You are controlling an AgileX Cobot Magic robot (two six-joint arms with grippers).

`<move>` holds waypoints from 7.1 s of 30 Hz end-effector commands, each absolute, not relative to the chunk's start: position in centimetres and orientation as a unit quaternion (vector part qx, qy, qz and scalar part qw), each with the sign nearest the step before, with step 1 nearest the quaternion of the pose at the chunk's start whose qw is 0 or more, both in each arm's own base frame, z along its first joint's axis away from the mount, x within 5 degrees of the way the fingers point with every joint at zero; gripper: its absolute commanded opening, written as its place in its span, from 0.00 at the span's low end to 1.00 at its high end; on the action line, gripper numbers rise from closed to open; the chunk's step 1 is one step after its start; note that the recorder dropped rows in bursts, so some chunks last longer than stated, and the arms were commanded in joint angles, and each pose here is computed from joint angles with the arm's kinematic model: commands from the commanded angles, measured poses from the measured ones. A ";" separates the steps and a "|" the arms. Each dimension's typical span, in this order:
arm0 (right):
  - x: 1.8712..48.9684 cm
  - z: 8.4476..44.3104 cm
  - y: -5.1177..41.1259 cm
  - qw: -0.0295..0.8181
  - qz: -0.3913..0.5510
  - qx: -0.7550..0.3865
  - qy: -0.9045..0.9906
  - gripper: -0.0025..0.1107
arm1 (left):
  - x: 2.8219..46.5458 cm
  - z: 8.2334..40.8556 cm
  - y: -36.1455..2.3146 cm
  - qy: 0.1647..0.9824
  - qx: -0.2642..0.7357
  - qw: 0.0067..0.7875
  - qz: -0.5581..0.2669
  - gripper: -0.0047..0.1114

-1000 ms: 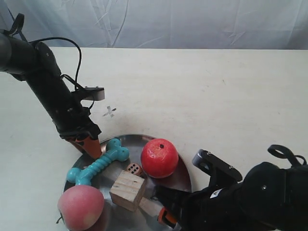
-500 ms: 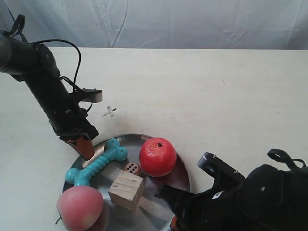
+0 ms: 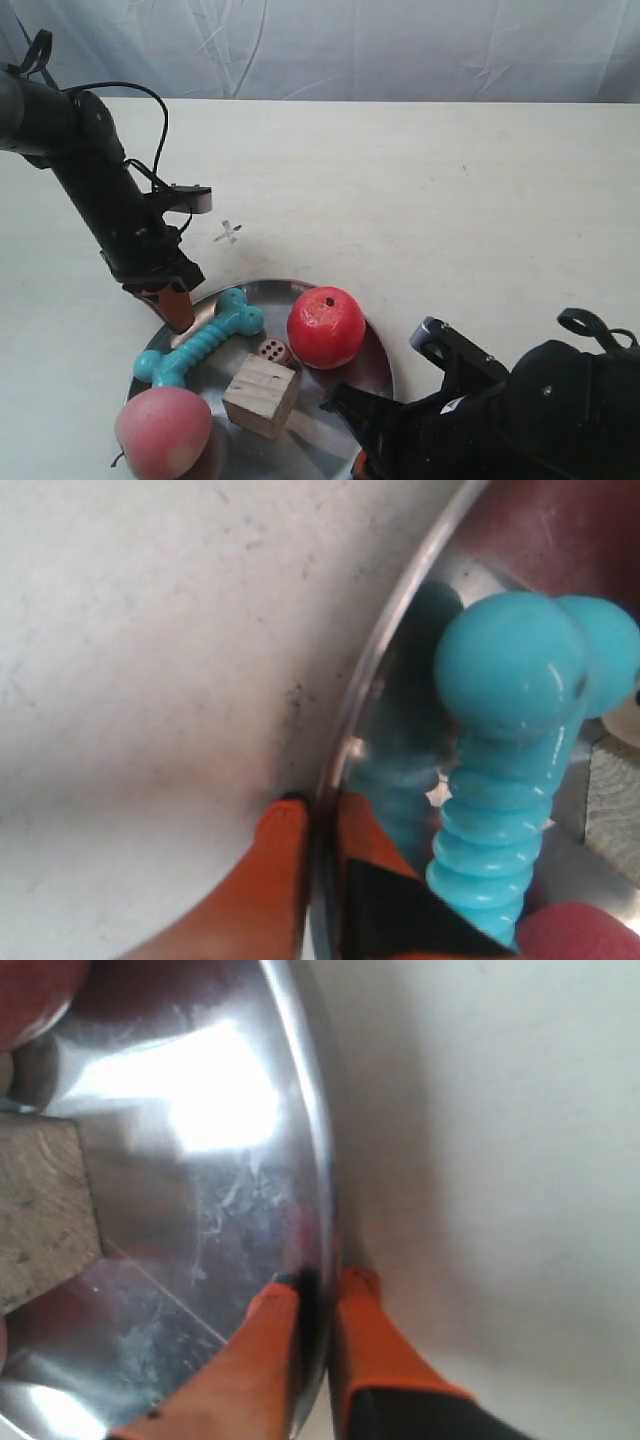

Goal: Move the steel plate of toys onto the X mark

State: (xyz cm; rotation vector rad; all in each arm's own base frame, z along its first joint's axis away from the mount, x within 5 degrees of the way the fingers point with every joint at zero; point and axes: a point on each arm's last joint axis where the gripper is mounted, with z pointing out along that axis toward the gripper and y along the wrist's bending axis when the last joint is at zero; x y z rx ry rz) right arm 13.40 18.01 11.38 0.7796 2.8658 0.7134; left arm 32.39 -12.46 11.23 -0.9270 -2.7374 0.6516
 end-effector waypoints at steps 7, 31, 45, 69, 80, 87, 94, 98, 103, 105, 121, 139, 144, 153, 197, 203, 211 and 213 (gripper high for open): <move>13.4 12.1 18.4 0.044 0.248 0.230 0.940 0.02 | 32.0 12.8 -12.6 -0.921 -0.305 0.088 0.223 0.04; 13.4 12.8 18.4 0.046 0.262 0.225 0.937 0.02 | 32.2 14.6 -12.6 -0.921 -0.298 0.116 0.221 0.04; 15.1 13.6 18.5 0.062 0.274 0.216 0.935 0.02 | 32.4 14.7 -12.5 -0.924 -0.298 0.115 0.212 0.04; 16.2 13.9 18.4 0.111 0.271 0.226 0.929 0.02 | 34.6 16.7 -12.6 -0.933 -0.298 0.072 0.187 0.04; 19.1 14.4 17.5 0.102 0.275 0.233 0.927 0.02 | 34.9 17.0 -12.7 -0.934 -0.300 0.065 0.182 0.04; 21.1 14.2 18.3 0.093 0.273 0.218 0.932 0.02 | 36.0 18.2 -12.7 -0.939 -0.299 0.039 0.168 0.04; 22.9 14.4 19.4 0.100 0.280 0.207 0.932 0.02 | 37.2 18.1 -12.8 -0.942 -0.298 0.032 0.151 0.04; 24.2 14.2 19.0 0.094 0.277 0.213 0.932 0.02 | 38.1 17.8 -13.0 -0.943 -0.296 0.027 0.149 0.04; 26.8 14.7 17.5 0.108 0.277 0.223 0.928 0.02 | 40.2 17.6 -13.3 -0.946 -0.295 0.009 0.137 0.04; 27.9 14.8 17.2 0.112 0.277 0.224 0.928 0.02 | 41.0 17.4 -13.6 -0.946 -0.294 0.002 0.138 0.04; 33.3 12.7 19.9 0.117 0.270 0.183 0.938 0.02 | 43.3 15.7 -14.0 -0.946 -0.300 -0.006 0.126 0.04; 33.4 12.5 19.9 0.121 0.266 0.182 0.939 0.02 | 43.3 15.7 -14.2 -0.949 -0.284 -0.005 0.140 0.15; 33.3 12.4 19.9 0.113 0.267 0.180 0.940 0.13 | 43.3 15.7 -14.2 -0.949 -0.282 -0.005 0.140 0.32; 32.9 12.4 20.1 0.092 0.269 0.174 0.943 0.40 | 43.3 15.7 -14.2 -0.950 -0.280 -0.005 0.140 0.39; 32.6 13.3 19.0 0.043 0.155 0.077 0.984 0.58 | 43.5 17.4 -12.5 -0.960 -0.264 -0.019 0.087 0.50; 32.6 15.0 18.9 0.069 0.165 0.076 0.981 0.58 | 43.5 20.8 -10.4 -0.965 -0.241 -0.059 0.089 0.50; 31.5 20.0 17.3 0.123 0.118 -0.003 0.985 0.29 | 42.5 26.6 -7.8 -0.966 -0.201 -0.126 0.099 0.25; 30.8 22.4 16.4 0.149 0.098 -0.029 0.983 0.06 | 41.5 29.1 -7.0 -0.963 -0.192 -0.154 0.110 0.08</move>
